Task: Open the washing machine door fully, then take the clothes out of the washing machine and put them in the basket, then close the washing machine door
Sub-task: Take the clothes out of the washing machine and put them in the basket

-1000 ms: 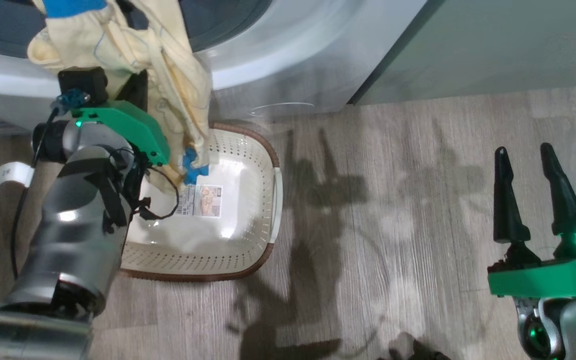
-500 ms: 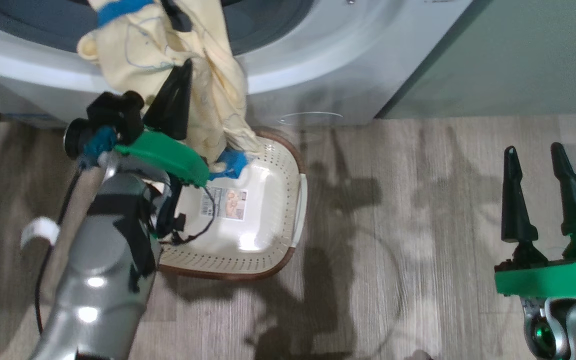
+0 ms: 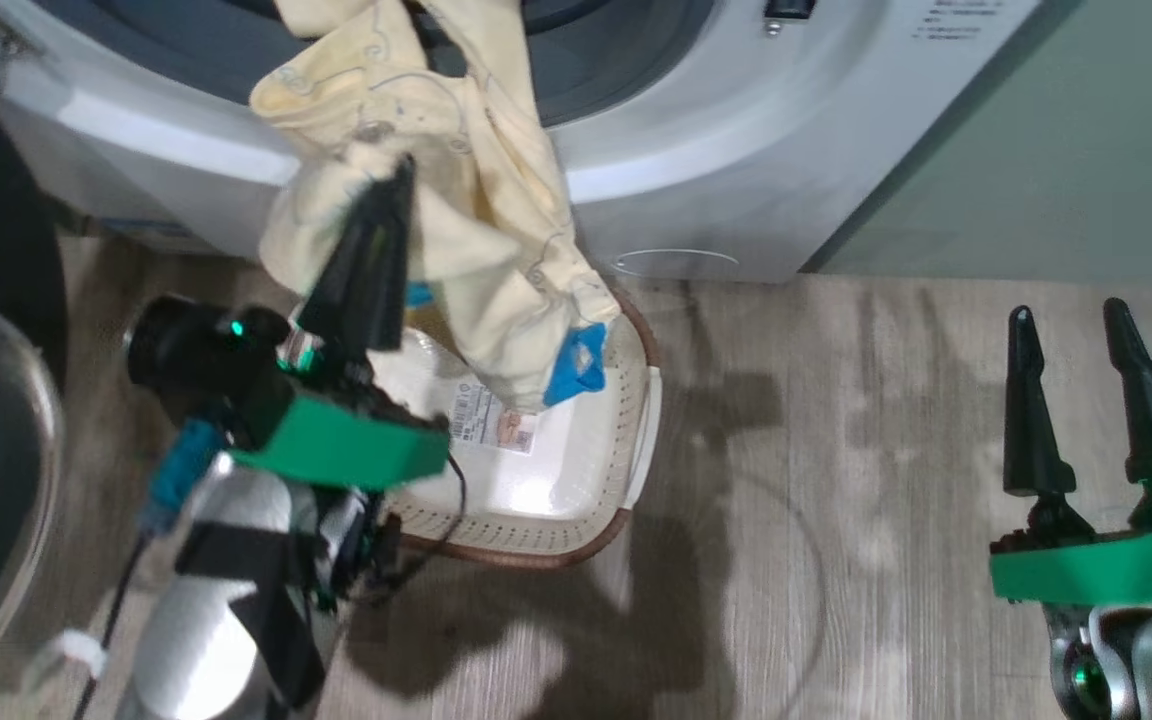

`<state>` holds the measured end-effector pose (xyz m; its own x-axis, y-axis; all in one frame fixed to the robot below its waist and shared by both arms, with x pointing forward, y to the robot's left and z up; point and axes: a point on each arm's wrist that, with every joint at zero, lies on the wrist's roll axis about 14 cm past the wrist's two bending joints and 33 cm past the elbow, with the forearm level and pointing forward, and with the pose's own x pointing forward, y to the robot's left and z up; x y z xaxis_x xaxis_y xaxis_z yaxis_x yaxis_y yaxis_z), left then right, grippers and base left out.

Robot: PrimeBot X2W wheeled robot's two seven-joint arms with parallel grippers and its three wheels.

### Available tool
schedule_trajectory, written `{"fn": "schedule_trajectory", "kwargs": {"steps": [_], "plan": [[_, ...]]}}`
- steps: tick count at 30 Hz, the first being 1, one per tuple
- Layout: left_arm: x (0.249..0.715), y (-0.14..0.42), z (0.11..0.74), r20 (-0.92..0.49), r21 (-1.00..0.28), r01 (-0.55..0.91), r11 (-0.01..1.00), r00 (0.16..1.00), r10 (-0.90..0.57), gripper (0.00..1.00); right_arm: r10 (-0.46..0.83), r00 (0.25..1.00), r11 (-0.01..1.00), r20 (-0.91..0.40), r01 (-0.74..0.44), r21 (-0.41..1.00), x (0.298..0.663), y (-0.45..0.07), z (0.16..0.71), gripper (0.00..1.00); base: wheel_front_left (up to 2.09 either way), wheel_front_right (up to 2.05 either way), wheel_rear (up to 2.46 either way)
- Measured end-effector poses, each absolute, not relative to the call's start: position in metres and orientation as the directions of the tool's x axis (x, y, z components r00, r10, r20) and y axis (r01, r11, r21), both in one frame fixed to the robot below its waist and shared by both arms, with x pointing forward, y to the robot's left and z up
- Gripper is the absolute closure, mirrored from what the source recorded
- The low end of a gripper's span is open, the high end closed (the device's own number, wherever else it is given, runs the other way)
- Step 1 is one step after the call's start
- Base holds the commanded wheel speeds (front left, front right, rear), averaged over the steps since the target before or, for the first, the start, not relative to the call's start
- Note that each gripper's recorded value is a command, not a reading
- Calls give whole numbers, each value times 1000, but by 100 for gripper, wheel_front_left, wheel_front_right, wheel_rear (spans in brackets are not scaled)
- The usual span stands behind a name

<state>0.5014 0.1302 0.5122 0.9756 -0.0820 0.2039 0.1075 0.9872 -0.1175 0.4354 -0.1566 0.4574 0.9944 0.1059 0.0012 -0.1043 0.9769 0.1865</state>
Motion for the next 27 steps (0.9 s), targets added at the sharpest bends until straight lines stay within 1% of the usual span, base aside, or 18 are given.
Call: {"fn": "schedule_trajectory", "kwargs": {"steps": [2, 5, 10, 11, 12, 14, 15, 17, 23, 27], "plan": [[494, 129, 512, 198, -119, 112, 987, 976, -87, 100, 116, 993, 976, 3, -115, 184, 437, -153, 457, 0, 0, 0, 0], [481, 126, 494, 137, -124, 114, 986, 986, -96, 100, 125, 992, 974, 2, -123, 188, 438, -150, 456, 0, 0, 0, 0], [467, 126, 442, -29, -133, 97, 986, 994, -102, 100, 129, 992, 974, -8, -125, 190, 438, -149, 452, 0, 0, 0, 0], [464, 122, 421, -98, -146, 97, 985, 989, -112, 100, 125, 992, 975, -15, -120, 189, 438, -150, 450, 0, 0, 0, 0], [461, 121, 409, -135, -151, 96, 984, 984, -117, 100, 123, 992, 975, -19, -117, 190, 438, -151, 448, 0, 0, 0, 0], [455, 118, 384, -215, -161, 95, 982, 968, -129, 100, 119, 993, 976, -26, -112, 188, 437, -152, 446, 0, 0, 0, 0], [448, 114, 358, -295, -173, 100, 980, 944, -148, 100, 113, 993, 976, -35, -105, 191, 437, -154, 443, 0, 0, 0, 0], [446, 107, 337, -352, -181, 116, 977, 920, -175, 100, 108, 993, 976, -44, -97, 194, 436, -156, 440, 0, 0, 0, 0], [465, 83, 298, -443, -194, 182, 964, 860, -252, 100, 82, 995, 978, -61, -69, 196, 439, -165, 433, 0, 0, 0, 0], [469, 67, 271, -513, -200, 223, 954, 805, -296, 100, 60, 996, 980, -67, -46, 195, 441, -173, 430, 0, 0, 0, 0]]}}
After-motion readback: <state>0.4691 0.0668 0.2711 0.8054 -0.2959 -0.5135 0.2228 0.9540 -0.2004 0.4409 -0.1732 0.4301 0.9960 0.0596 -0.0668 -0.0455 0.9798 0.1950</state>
